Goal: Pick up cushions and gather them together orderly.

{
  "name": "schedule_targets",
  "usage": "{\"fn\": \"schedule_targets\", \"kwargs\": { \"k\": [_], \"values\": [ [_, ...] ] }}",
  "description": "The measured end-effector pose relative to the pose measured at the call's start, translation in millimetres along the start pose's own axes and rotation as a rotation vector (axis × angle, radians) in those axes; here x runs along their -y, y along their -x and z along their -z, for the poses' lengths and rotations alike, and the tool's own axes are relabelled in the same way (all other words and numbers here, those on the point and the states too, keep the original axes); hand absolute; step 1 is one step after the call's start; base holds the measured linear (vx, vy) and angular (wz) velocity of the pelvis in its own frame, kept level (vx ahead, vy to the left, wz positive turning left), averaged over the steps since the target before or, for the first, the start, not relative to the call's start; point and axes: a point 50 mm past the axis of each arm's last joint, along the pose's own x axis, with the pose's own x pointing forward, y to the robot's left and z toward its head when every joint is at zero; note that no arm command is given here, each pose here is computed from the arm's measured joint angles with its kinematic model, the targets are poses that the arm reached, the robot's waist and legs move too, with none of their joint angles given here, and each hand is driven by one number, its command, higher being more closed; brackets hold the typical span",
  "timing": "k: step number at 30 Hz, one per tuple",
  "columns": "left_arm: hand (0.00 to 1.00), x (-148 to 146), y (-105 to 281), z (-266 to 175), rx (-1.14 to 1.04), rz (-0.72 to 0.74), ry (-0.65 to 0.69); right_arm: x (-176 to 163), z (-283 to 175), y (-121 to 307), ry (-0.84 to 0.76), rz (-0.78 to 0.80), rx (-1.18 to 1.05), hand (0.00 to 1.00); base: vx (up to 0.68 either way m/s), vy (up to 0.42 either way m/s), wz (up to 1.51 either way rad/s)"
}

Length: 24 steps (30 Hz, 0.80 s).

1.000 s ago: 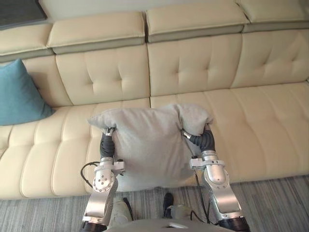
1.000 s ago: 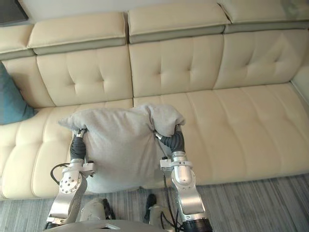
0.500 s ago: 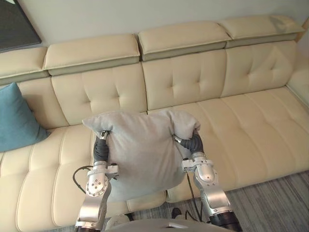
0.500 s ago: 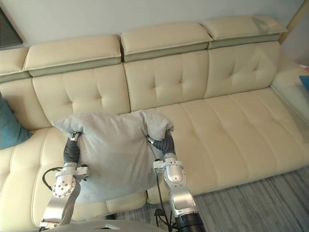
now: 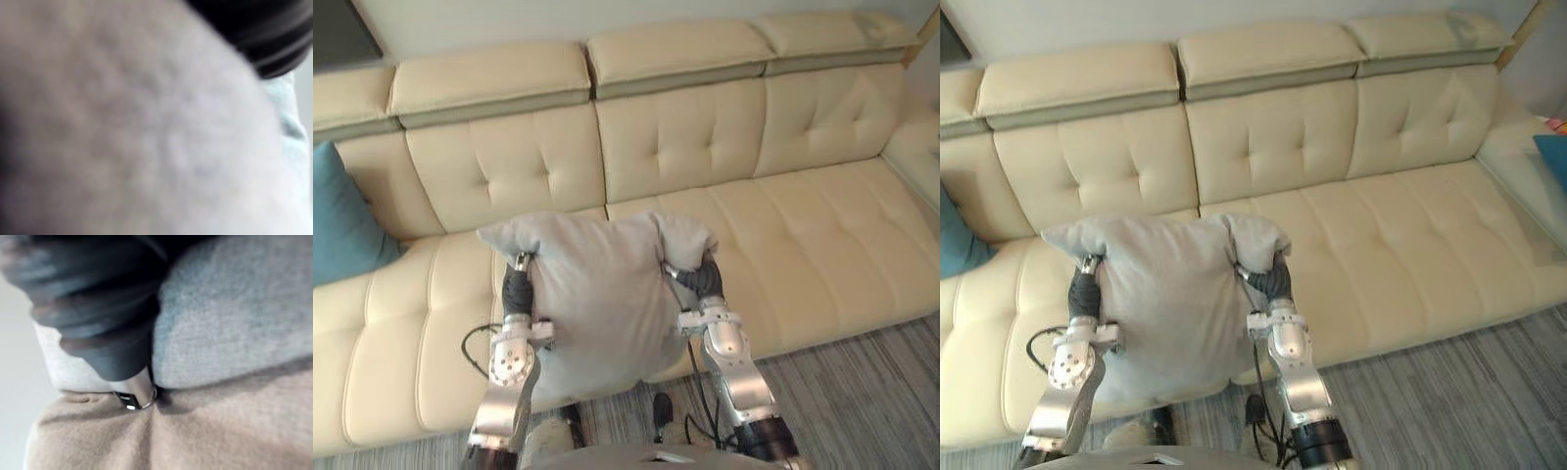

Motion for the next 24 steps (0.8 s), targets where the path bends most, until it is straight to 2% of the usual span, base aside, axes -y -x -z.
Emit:
{"fn": "schedule_targets", "kwargs": {
  "k": [7, 13, 18, 24],
  "values": [
    [1.0, 23, -51, -76, 0.319, -0.052, 0.05, -6, -106, -45, -0.015, 0.135, 0.446, 1.0, -0.19, 0.006, -0.07],
    [1.0, 42, -89, -152, 0.59, -0.084, 0.098, -3, -185, -64, -0.062, 0.286, 0.736, 1.0, -0.09, -0.043, 0.15],
    [1.0, 57, -115, -222, 0.762, -0.112, 0.101, 5, -244, -68, -0.157, 0.407, 0.92, 1.0, -0.05, -0.052, 0.04],
    [1.0, 73, -119, -285, 0.884, -0.107, 0.157, 17, -288, -74, -0.26, 0.527, 1.009, 1.0, 0.0, -0.041, 0.11]
  ]
}}
